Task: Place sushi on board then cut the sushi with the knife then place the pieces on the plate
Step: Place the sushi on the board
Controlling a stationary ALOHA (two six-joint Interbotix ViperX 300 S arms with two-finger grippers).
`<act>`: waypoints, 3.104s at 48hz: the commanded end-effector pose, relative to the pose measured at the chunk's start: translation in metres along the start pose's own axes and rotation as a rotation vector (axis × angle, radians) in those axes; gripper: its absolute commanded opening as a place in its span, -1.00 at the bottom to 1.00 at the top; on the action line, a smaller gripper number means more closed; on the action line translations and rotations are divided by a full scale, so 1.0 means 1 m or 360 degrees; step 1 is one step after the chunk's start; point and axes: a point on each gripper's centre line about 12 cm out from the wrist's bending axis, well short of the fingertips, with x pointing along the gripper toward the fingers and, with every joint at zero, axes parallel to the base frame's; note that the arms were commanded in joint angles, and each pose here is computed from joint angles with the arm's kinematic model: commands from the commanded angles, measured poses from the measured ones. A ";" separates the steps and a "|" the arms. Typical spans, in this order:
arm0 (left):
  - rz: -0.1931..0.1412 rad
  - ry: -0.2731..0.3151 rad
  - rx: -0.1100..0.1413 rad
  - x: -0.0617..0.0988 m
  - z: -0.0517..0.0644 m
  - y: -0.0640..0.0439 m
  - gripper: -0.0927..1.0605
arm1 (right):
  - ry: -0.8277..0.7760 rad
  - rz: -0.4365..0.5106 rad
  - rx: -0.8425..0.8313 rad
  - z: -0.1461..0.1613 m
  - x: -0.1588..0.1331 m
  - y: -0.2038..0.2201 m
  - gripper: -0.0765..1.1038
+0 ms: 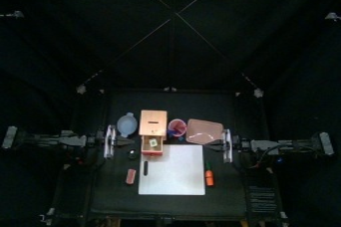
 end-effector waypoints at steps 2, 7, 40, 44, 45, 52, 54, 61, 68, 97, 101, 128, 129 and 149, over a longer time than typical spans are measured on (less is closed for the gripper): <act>0.0027 -0.0051 0.0015 0.003 0.004 0.003 -0.82 | 0.0057 -0.0093 -0.0044 -0.001 0.011 -0.013 -0.72; 0.0071 -0.0073 0.0020 0.001 0.001 0.009 -0.82 | 0.0177 -0.0145 -0.0068 -0.007 0.032 -0.023 -0.72; 0.0246 -0.0055 0.0023 -0.003 -0.006 0.031 -0.81 | 0.1179 -0.0089 -0.0454 -0.043 0.250 -0.040 0.02; 0.0251 -0.0050 0.0021 -0.004 -0.008 0.031 -0.81 | 0.1242 -0.0081 -0.0460 -0.052 0.264 -0.038 0.34; 0.0251 -0.0047 0.0020 -0.004 -0.008 0.031 -0.81 | 0.1252 -0.0080 -0.0459 -0.054 0.266 -0.037 0.40; 0.0264 -0.0040 0.0023 -0.004 -0.010 0.033 -0.81 | 0.1349 -0.0070 -0.0502 -0.068 0.278 -0.035 0.70; 0.0264 -0.0040 0.0023 -0.004 -0.010 0.033 -0.81 | 0.1368 -0.0068 -0.0515 -0.071 0.281 -0.035 0.70; 0.0273 -0.0030 0.0024 -0.005 -0.012 0.034 -0.81 | 0.1417 -0.0053 -0.0600 -0.080 0.283 -0.037 0.67; 0.0283 -0.0023 0.0021 -0.006 -0.014 0.035 -0.81 | 0.1422 -0.0037 -0.0662 -0.085 0.289 -0.038 0.66; 0.0312 -0.0002 -0.0011 -0.008 -0.021 0.038 -0.81 | 0.1487 -0.0046 -0.0806 -0.105 0.302 -0.047 0.66; 0.0314 -0.0002 -0.0013 -0.008 -0.021 0.038 -0.81 | 0.1491 -0.0045 -0.0818 -0.107 0.304 -0.047 0.66; 0.0314 0.0005 -0.0014 -0.009 -0.023 0.038 -0.81 | 0.1553 -0.0028 -0.0817 -0.123 0.305 -0.044 0.35; 0.0314 0.0005 -0.0014 -0.009 -0.023 0.038 -0.81 | 0.1549 -0.0026 -0.0818 -0.123 0.306 -0.043 0.32; 0.0337 0.0015 -0.0013 -0.010 -0.025 0.040 -0.81 | 0.1286 -0.0131 -0.0856 -0.024 0.302 -0.038 0.26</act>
